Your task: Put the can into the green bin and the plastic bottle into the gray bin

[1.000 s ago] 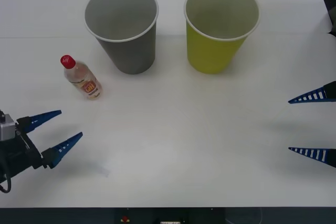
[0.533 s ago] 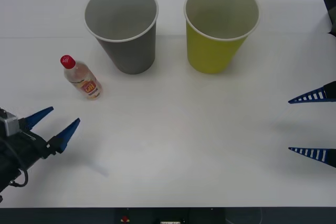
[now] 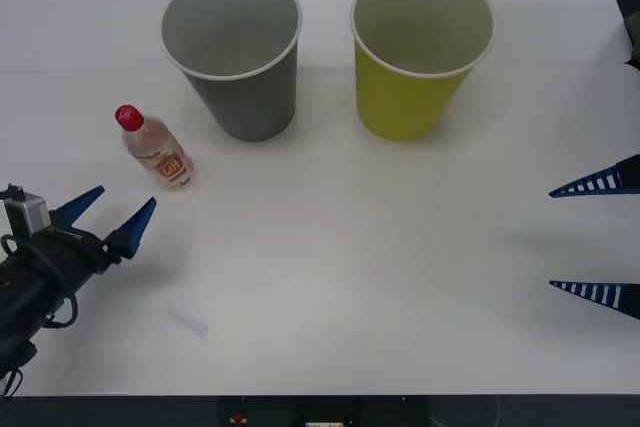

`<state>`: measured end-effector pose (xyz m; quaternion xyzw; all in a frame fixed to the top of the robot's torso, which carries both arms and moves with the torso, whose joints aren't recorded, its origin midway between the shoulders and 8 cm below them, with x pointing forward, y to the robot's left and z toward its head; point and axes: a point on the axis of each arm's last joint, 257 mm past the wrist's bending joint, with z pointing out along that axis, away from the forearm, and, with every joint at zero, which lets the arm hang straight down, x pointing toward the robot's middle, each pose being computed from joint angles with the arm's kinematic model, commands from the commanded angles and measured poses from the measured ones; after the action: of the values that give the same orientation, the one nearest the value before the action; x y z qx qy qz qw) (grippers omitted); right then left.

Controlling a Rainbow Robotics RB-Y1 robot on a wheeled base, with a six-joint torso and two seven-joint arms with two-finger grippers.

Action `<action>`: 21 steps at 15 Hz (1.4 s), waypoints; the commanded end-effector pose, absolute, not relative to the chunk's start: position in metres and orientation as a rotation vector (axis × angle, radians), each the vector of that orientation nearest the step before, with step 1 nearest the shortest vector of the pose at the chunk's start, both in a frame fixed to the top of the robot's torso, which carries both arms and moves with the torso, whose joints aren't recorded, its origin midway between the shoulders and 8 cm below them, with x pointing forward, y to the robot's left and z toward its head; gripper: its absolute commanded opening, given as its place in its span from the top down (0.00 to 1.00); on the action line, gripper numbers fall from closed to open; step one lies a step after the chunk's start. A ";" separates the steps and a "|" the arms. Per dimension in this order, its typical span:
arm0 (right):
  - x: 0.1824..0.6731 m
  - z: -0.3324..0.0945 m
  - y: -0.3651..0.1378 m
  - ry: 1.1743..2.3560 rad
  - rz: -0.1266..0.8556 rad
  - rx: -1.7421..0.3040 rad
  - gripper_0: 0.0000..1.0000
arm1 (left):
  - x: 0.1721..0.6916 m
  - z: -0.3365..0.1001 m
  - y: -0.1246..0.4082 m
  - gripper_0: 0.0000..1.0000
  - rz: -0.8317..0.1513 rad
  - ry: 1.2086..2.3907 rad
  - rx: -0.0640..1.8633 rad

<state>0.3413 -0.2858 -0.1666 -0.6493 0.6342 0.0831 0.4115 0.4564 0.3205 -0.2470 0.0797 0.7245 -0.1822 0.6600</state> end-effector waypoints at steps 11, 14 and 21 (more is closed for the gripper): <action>0.341 -0.167 -0.286 1.596 0.209 -1.634 0.00 | 0.523 -0.237 0.292 0.00 -0.353 1.635 0.137; 0.341 -0.167 -0.286 1.596 0.209 -1.634 0.00 | 0.536 -0.237 0.288 0.00 -0.353 1.638 0.124; 0.341 -0.167 -0.286 1.596 0.209 -1.634 0.00 | 0.543 -0.237 0.285 0.00 -0.368 1.641 0.116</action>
<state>0.3413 -0.2858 -0.1666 -0.6493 0.6342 0.0831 0.4115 0.5432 0.2858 -0.2374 0.0518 0.7272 -0.1609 0.6653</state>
